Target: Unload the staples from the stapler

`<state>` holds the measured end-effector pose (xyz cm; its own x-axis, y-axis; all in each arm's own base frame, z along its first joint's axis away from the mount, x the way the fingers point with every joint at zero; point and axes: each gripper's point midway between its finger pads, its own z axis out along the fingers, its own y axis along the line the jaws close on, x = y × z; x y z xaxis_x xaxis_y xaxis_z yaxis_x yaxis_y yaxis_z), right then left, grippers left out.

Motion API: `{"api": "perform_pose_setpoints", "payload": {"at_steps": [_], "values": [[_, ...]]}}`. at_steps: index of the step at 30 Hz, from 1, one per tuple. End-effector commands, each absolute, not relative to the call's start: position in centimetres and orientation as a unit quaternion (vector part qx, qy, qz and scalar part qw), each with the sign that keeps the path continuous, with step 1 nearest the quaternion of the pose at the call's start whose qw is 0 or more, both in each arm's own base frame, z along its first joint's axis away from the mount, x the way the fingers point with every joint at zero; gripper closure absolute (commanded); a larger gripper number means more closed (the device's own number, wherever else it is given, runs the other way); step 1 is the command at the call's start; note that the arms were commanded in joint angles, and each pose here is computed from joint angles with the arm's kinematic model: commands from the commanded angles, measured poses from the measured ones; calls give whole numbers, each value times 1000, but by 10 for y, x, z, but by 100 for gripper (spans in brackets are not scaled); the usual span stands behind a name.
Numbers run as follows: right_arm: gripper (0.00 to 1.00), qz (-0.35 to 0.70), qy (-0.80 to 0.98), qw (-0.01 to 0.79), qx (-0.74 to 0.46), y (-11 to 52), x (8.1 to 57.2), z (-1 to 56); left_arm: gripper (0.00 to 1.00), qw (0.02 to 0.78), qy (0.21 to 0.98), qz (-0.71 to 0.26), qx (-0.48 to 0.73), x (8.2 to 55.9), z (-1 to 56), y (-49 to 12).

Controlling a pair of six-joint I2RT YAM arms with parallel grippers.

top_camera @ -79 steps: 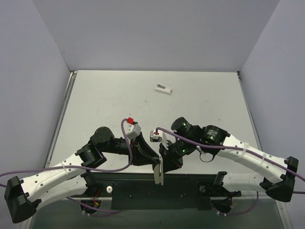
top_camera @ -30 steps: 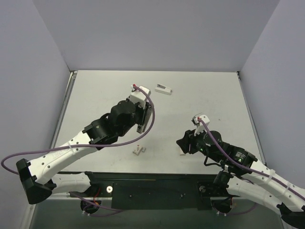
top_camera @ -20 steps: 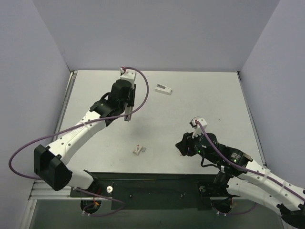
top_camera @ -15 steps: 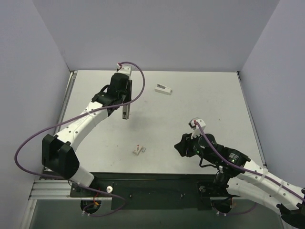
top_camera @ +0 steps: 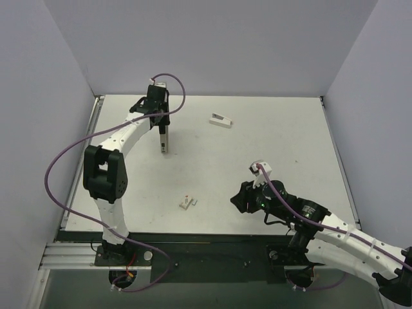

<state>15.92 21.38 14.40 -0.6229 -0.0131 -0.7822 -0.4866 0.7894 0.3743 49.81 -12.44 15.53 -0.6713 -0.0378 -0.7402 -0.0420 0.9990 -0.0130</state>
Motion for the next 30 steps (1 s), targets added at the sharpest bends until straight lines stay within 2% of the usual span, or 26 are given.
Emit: {"api": "perform_pose_setpoints", "payload": {"at_steps": [1,15,16,17,23,24,26,30], "values": [[62,297,850,412,-141,219,163,144,100,432,901,2,-39,534,173,-110],[60,283,859,397,-153,217,161,131,100,388,920,48,-25,588,113,-85],[60,283,860,396,-154,217,161,131,98,387,920,51,-26,590,108,-82],[59,280,861,395,-155,217,162,130,90,387,920,51,-28,591,107,-82],[58,265,865,399,-149,215,168,127,64,381,923,53,-32,596,91,-75],[58,265,865,399,-148,216,169,128,56,378,924,53,-31,596,87,-75],[58,263,866,398,-149,216,169,127,46,378,924,57,-31,596,86,-73],[52,260,867,398,-149,218,172,132,34,384,922,45,-38,594,103,-74]]}}
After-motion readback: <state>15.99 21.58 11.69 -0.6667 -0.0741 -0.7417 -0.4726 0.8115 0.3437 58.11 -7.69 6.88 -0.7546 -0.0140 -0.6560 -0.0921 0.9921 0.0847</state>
